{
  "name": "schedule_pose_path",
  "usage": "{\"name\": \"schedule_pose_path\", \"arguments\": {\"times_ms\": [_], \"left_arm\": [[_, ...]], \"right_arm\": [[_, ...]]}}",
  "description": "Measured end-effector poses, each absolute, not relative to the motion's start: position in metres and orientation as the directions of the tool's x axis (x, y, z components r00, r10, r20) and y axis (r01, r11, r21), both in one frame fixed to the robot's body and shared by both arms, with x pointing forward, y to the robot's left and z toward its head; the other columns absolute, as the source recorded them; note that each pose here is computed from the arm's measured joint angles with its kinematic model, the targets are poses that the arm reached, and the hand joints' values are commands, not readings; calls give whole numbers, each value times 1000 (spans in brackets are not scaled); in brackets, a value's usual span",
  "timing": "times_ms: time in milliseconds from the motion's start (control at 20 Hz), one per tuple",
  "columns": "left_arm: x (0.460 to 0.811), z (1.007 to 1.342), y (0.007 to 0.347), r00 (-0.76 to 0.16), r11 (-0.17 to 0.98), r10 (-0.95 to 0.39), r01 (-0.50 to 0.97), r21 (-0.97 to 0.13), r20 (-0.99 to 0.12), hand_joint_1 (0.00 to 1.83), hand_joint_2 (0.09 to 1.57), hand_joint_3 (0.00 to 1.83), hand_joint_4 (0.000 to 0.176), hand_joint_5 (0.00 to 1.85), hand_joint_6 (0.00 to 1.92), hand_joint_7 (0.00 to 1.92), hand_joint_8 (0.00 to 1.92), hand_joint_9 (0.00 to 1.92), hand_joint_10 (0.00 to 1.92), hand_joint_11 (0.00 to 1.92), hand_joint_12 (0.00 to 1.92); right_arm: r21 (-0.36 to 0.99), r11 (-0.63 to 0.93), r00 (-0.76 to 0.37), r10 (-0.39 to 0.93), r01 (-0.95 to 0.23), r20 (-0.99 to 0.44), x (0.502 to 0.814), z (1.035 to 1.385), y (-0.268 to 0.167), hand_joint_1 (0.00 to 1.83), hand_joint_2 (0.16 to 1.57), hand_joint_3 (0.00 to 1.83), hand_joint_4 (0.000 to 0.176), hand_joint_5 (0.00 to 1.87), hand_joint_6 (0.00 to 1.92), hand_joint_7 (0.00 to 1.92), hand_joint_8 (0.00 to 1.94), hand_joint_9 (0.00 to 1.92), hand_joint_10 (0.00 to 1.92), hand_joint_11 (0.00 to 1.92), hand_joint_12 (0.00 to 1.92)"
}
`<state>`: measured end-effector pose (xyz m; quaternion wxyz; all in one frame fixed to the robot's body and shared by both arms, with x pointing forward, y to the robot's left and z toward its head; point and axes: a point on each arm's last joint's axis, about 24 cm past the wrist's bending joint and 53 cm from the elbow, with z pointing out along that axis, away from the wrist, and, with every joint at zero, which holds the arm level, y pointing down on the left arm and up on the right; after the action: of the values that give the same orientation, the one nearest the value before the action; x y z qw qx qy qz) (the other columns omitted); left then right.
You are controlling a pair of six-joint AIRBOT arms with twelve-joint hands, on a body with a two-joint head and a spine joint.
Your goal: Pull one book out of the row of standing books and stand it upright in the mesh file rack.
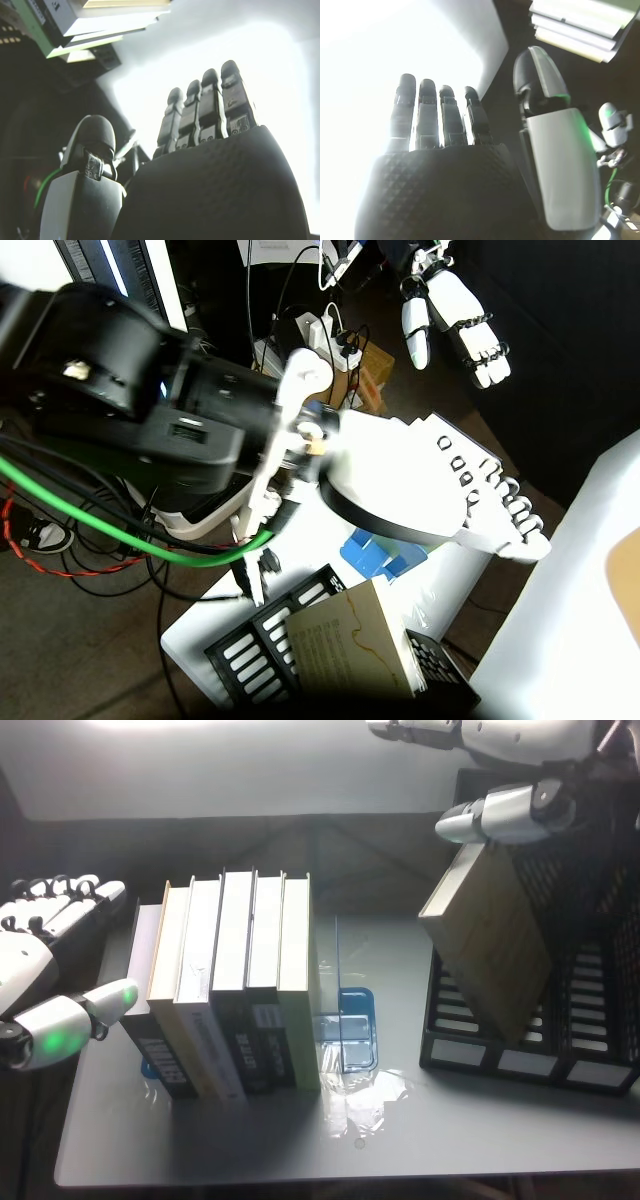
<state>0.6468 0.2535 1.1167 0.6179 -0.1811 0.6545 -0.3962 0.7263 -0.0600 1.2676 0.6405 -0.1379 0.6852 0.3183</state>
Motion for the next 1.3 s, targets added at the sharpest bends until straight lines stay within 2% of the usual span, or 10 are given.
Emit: {"name": "schedule_pose_path", "arguments": {"times_ms": [50,100,150,450,550,650,750,1000,1150,1300], "left_arm": [[647,1119,254,-168,622,-726,256,-740,-667,114,1365,0,59,33,0,0,0,0,0,0,0],[647,1120,254,-169,623,-723,259,-738,-669,118,1369,0,58,13,0,0,0,0,0,0,0],[648,1124,251,-167,618,-725,270,-738,-668,120,1367,0,51,4,0,0,0,0,0,0,0],[650,1151,223,-182,591,-708,377,-713,-682,96,1328,0,51,0,0,0,0,0,0,0,0],[655,1161,210,-195,585,-689,418,-695,-698,35,1320,0,69,0,0,0,0,0,0,0,0],[656,1171,195,-204,573,-671,467,-673,-713,53,1286,0,122,0,0,0,0,0,0,0,0],[658,1173,175,-229,553,-659,498,-667,-717,58,1288,0,128,0,0,0,0,0,0,0,0],[661,1171,159,-261,533,-652,511,-675,-712,0,1259,0,105,0,0,0,0,0,0,0,0],[659,1170,156,-270,526,-649,517,-675,-711,0,1247,0,117,0,0,0,0,0,0,0,0],[659,1170,156,-271,525,-651,514,-679,-709,0,1259,0,115,0,0,0,0,0,0,0,0]], "right_arm": [[292,752,-155,249,-592,-956,724,1265,-63,480,1308,0,0,0,0,0,0,0,0,14,604],[318,744,-163,276,-588,-947,721,1263,-65,491,1275,0,8,0,0,0,0,0,0,2,486],[352,736,-174,310,-578,-935,716,1259,-73,481,1277,2,65,0,0,0,0,0,0,0,96],[398,763,-204,343,-509,-917,696,1222,-129,465,1216,0,130,0,0,0,0,0,0,0,0],[447,761,-221,389,-471,-894,692,1213,-152,423,1212,0,129,0,0,0,0,0,0,0,0],[483,753,-244,417,-446,-875,687,1202,-165,332,1206,0,89,0,0,0,0,0,0,0,0],[524,734,-274,447,-432,-852,680,1190,-168,331,1236,0,64,0,0,0,0,0,0,0,0],[569,713,-308,479,-410,-822,669,1174,-176,377,1266,10,95,0,0,0,0,0,0,0,0],[575,698,-296,493,-426,-818,664,1178,-174,322,1246,0,113,0,0,0,0,0,0,0,0],[580,693,-309,491,-428,-814,659,1172,-170,358,1243,0,80,0,0,0,0,0,0,0,0]]}}
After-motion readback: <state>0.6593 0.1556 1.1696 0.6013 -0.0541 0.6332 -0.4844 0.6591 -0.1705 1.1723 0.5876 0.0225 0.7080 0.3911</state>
